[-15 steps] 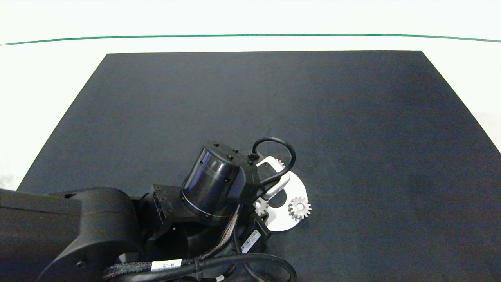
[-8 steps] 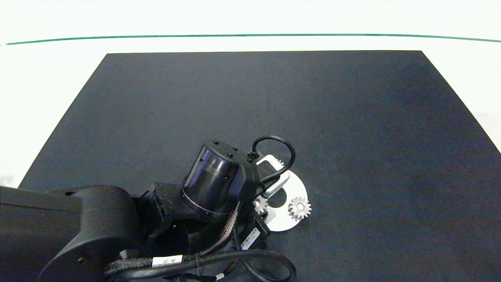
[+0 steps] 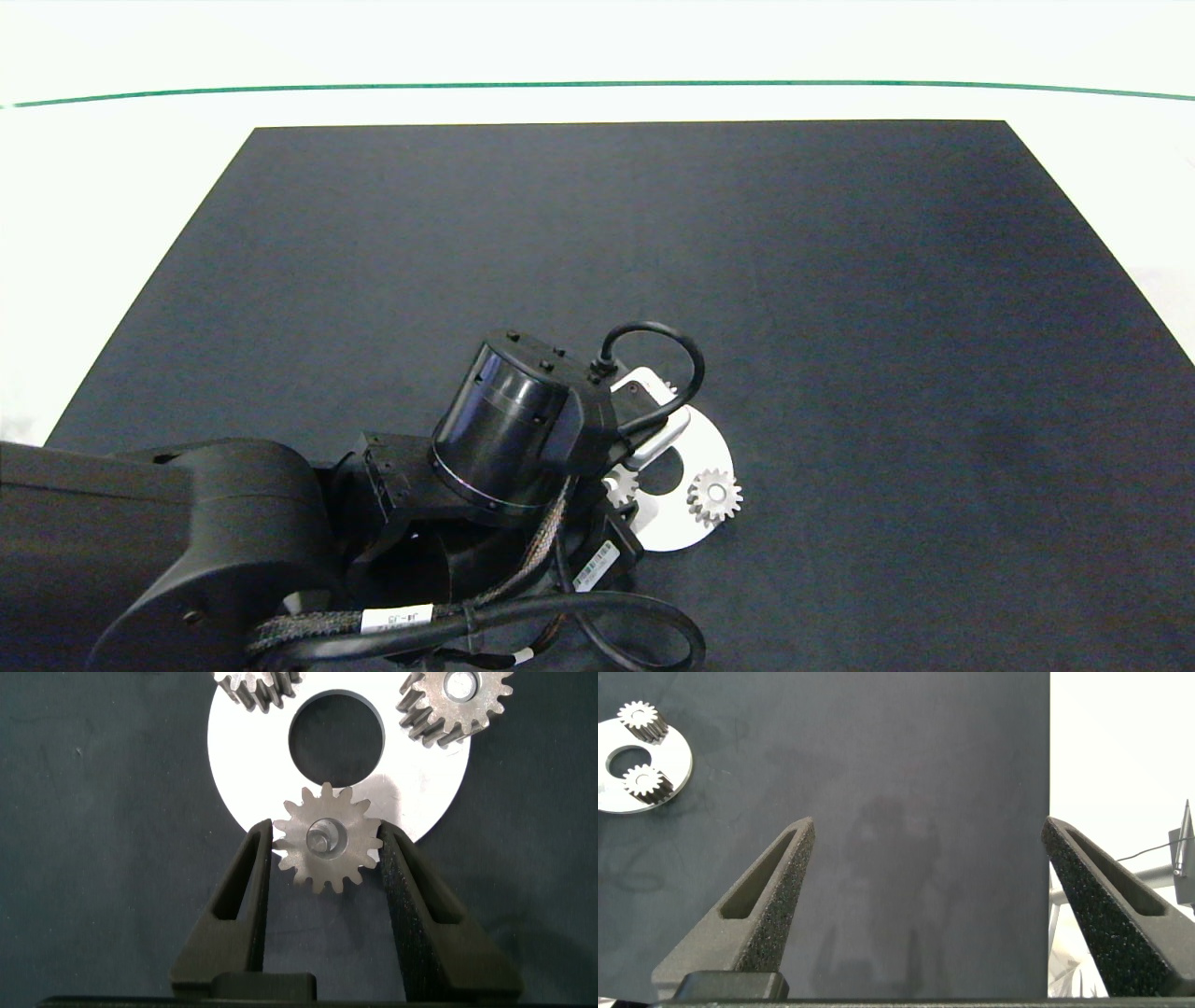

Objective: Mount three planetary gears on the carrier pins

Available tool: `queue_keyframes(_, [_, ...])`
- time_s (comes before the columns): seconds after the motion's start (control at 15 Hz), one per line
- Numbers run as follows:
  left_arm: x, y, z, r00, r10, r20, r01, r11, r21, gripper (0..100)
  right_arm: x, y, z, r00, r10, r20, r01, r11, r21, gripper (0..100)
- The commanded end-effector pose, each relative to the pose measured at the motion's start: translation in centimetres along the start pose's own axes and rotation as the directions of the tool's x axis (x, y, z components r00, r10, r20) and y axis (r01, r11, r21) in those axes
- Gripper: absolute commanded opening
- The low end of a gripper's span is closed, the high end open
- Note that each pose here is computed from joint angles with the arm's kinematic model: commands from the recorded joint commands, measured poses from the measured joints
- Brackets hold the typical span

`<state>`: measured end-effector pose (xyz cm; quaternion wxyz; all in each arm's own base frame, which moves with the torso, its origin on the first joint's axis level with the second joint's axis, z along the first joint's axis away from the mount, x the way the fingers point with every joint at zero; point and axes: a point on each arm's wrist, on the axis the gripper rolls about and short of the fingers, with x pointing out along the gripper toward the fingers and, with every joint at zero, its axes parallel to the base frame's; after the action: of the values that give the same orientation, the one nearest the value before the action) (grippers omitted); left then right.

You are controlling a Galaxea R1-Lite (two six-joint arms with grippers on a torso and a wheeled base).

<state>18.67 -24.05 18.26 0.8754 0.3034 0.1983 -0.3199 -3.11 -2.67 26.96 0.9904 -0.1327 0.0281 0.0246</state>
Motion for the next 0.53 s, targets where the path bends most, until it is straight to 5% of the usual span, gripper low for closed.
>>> queue_keyframes(0.07, [-0.10, 0.03, 0.00, 1.000, 0.002, 0.002, -0.002, 1.000, 0.001, 7, -0.01, 0.00, -0.04, 1.000, -0.002, -0.004, 0.002, 1.000, -0.003, 100])
queue_keyframes(0.53, [-0.19, 0.15, -0.05, 1.000, 0.005, 0.002, -0.005, 1.000, -0.003, 7, 0.01, -0.03, -0.03, 1.000, 0.005, 0.000, -0.005, 1.000, -0.003, 100])
